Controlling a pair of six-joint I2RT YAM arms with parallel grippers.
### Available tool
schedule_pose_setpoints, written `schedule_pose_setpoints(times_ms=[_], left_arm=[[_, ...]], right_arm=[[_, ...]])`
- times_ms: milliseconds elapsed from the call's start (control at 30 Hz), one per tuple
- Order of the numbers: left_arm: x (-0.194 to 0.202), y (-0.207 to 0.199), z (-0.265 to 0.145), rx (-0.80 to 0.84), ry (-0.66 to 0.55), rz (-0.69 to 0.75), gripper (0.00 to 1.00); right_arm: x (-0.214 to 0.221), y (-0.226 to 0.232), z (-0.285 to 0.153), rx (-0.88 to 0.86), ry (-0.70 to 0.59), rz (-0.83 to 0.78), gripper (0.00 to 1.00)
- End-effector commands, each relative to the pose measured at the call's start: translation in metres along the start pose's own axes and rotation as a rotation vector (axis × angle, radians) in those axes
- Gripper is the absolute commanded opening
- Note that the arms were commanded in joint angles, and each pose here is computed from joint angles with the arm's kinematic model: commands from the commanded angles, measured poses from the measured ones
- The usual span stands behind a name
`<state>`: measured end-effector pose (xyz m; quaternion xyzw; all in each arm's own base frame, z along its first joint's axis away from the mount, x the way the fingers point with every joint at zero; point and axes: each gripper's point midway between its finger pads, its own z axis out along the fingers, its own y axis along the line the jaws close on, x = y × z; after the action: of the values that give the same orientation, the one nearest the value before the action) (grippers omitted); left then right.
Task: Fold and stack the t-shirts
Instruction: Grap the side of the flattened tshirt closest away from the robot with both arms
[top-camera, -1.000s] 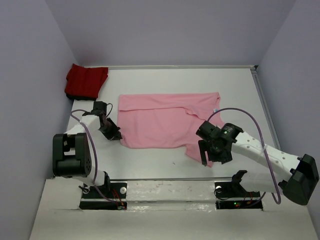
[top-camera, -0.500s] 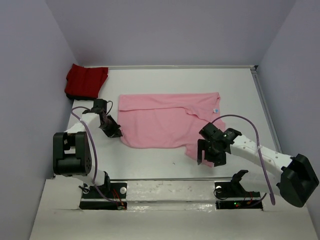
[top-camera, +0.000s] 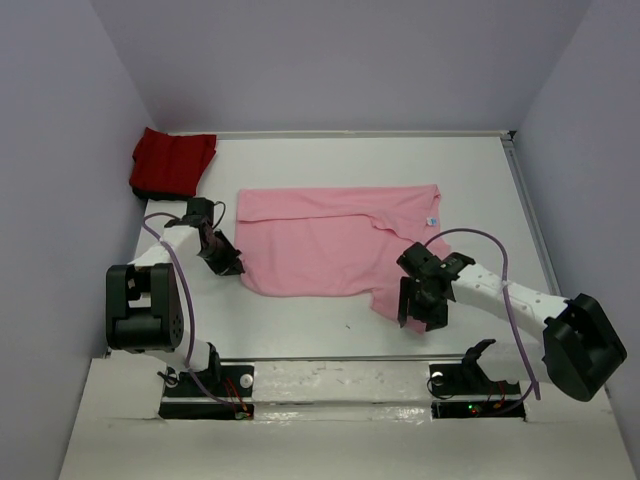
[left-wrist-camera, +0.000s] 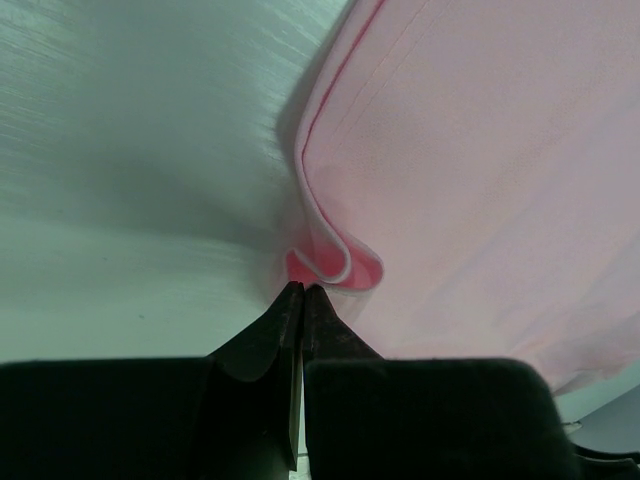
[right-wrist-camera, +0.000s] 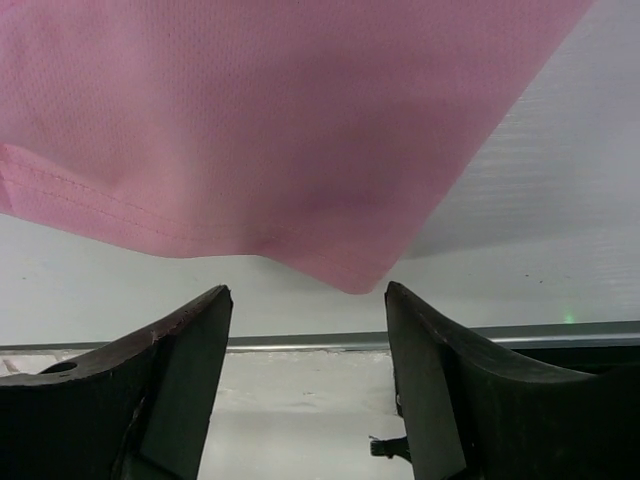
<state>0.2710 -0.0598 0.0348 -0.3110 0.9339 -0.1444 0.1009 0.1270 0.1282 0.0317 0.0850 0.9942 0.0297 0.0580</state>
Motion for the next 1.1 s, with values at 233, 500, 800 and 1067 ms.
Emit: schedule_pose_setpoints(times_ms=[233,500,800,1067], left_arm=[[-0.004,-0.009,-0.011,0.02,-0.003,0.032,0.11],[-0.009,-0.019,-0.006,0.047,0.015,0.033,0.11],[-0.014,-0.02,-0.007,0.043,0.009,0.045,0.11],[-0.018,-0.022,-0.004,0.038,0.011,0.053,0.11]], right_arm=[[-0.022,-0.016,-0.006,0.063,-0.075,0.14,0.65],[-0.028,-0.027,-0.009,0.074,-0.067,0.203,0.63],[-0.022,-0.028,-0.014,0.073,-0.048,0.219,0.59],[-0.019,-0.027,-0.008,0.064,-0.035,0.216,0.49]])
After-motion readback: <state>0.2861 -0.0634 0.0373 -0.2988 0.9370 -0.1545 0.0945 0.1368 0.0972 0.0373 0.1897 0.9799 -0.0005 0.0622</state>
